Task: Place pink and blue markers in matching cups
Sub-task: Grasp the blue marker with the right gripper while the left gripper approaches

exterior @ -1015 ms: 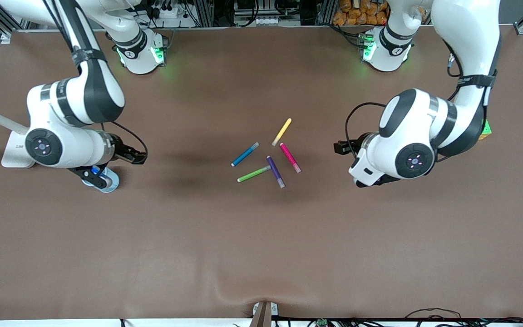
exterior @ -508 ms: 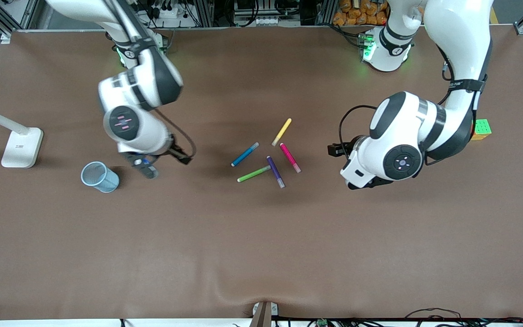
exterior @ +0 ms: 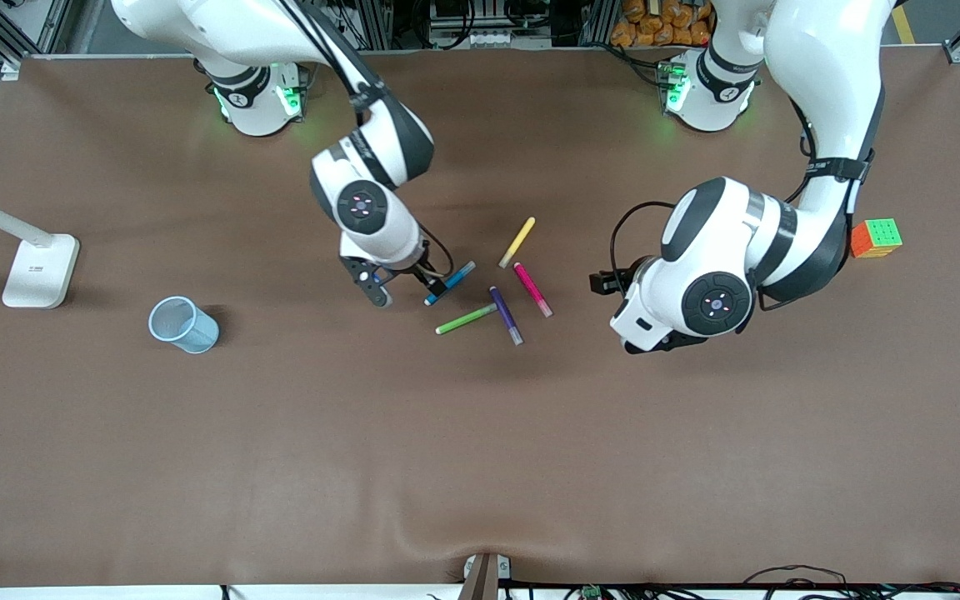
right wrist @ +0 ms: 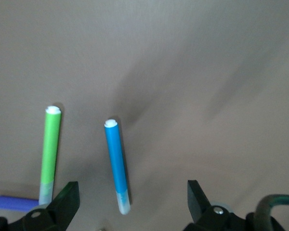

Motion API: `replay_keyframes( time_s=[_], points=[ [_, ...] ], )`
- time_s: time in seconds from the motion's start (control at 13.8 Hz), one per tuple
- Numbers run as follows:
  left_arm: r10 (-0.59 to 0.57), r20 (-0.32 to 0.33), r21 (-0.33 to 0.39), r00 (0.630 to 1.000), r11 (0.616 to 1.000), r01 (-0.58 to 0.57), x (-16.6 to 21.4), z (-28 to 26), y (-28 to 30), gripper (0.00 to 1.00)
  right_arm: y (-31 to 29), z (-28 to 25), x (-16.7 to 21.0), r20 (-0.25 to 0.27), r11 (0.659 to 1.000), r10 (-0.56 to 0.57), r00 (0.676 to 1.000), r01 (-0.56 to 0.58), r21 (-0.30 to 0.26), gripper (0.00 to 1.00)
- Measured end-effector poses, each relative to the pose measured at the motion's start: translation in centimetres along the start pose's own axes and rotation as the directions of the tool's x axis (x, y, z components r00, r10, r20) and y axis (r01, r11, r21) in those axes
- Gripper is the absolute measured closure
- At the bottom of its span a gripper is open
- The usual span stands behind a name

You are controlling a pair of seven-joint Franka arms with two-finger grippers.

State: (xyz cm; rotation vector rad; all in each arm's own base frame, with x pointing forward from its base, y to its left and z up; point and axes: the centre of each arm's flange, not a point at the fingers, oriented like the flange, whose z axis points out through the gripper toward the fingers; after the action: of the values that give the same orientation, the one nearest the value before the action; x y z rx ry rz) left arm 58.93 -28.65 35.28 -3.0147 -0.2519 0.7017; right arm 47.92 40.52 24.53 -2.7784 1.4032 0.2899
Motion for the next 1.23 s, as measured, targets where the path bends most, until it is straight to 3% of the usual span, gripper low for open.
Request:
replay_keyframes(
  time_s=[0.15, 0.29, 0.36, 0.58, 1.02, 1.23],
  points=[
    [-0.012, -0.007, -0.006, 1.000, 1.000, 0.012, 0.4, 0.7, 0.6, 0.00, -0.3, 2.1, -1.0, -0.003, 0.999, 0.035, 0.999, -0.035, -0.010, 0.04],
    [-0.012, -0.008, -0.006, 1.000, 1.000, 0.011, 0.6, 1.2, 1.1, 0.00, -0.9, 3.6, -2.0, -0.006, 0.997, 0.070, 0.998, -0.070, -0.019, 0.22],
    [-0.011, -0.007, -0.006, 1.000, 1.000, 0.011, 0.7, 1.4, 1.2, 0.00, -1.1, 4.3, -2.8, -0.007, 0.997, 0.072, 0.997, -0.072, -0.024, 0.22],
    [-0.011, -0.008, -0.007, 1.000, 1.000, 0.011, 0.8, 1.4, 1.2, 0.00, -1.4, 5.3, -4.2, -0.010, 0.997, 0.070, 0.998, -0.070, -0.028, 0.43],
    [-0.011, -0.009, -0.008, 1.000, 1.000, 0.011, 1.0, 1.7, 1.3, 0.00, -1.7, 7.4, -5.7, -0.015, 0.998, 0.061, 0.998, -0.061, 0.023, 0.49],
    [-0.010, -0.010, -0.008, 1.000, 1.000, 0.010, 1.2, 2.5, 1.9, 0.00, -1.9, 7.6, -6.1, -0.014, 0.998, 0.056, 0.998, -0.056, 0.038, 0.83]
  ],
)
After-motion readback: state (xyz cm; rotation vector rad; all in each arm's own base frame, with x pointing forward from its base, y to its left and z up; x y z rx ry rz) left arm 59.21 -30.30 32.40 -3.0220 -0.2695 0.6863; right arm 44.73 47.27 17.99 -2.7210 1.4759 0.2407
